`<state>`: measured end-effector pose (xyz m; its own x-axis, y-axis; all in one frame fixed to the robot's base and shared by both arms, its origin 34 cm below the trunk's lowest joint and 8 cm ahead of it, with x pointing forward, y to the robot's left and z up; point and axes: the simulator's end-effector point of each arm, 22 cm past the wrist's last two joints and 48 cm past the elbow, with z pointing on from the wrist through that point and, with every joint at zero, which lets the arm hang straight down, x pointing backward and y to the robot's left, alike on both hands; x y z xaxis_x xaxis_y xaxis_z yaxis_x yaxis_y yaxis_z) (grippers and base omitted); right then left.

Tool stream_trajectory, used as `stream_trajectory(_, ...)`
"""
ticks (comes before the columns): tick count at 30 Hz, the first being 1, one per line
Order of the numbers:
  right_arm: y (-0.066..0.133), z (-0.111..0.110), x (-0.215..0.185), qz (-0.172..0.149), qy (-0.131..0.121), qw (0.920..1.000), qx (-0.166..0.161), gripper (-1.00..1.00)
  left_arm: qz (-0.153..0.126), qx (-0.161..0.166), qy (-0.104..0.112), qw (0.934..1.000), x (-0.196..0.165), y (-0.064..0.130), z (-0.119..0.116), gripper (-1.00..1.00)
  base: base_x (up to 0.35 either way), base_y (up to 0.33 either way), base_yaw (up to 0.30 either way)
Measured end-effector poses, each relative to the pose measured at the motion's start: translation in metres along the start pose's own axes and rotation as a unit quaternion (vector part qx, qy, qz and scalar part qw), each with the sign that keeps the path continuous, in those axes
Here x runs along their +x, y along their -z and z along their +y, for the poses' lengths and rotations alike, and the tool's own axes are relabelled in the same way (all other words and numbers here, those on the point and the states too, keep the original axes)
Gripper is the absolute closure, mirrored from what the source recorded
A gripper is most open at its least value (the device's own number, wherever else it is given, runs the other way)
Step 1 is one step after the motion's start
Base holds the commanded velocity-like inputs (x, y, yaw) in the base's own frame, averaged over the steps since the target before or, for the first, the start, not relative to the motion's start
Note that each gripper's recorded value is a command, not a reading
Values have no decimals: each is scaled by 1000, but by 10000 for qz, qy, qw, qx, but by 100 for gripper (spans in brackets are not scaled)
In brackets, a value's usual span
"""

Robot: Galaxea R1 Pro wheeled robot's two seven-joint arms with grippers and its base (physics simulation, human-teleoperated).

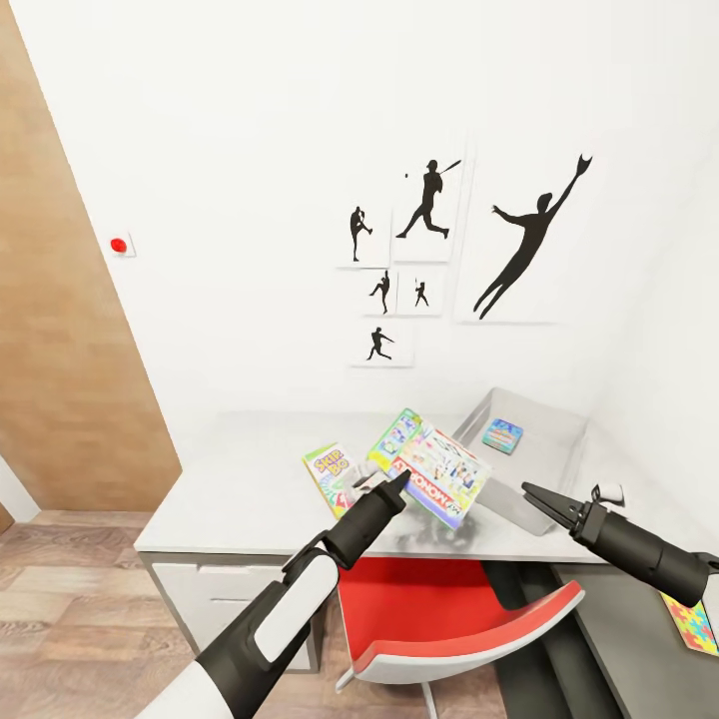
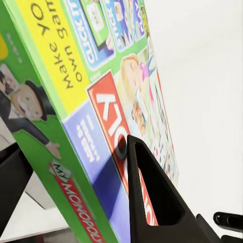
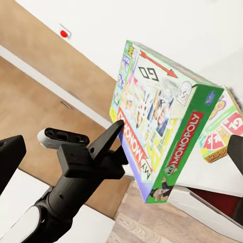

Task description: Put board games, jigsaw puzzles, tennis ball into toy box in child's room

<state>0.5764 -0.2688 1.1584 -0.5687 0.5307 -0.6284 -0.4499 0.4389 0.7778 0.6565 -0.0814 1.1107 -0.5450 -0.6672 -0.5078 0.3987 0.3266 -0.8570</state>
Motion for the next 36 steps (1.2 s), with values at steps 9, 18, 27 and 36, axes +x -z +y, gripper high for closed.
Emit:
stream_trajectory(9, 1, -1, -2, -23, -10, 10000, 16, -100, -46, 412, 268, 9988, -2, 3, -17, 100, 0, 0, 0)
stream_trajectory(18, 1, -2, -2, -27, -16, 10000, 18, -100, -92, 627, 486, 9968, -4, 6, -25, 100, 0, 0, 0)
stream_trajectory(27, 0, -2, 0, -17, -21, 10000, 19, -100, -104, 695, 552, 9960, -4, 5, -29, 100, 0, 0, 0)
stream_trajectory(36, -5, 0, 1, -35, -50, 10000, -20, -100, -102, 719, 577, 9957, -3, 5, -31, 100, 0, 0, 0)
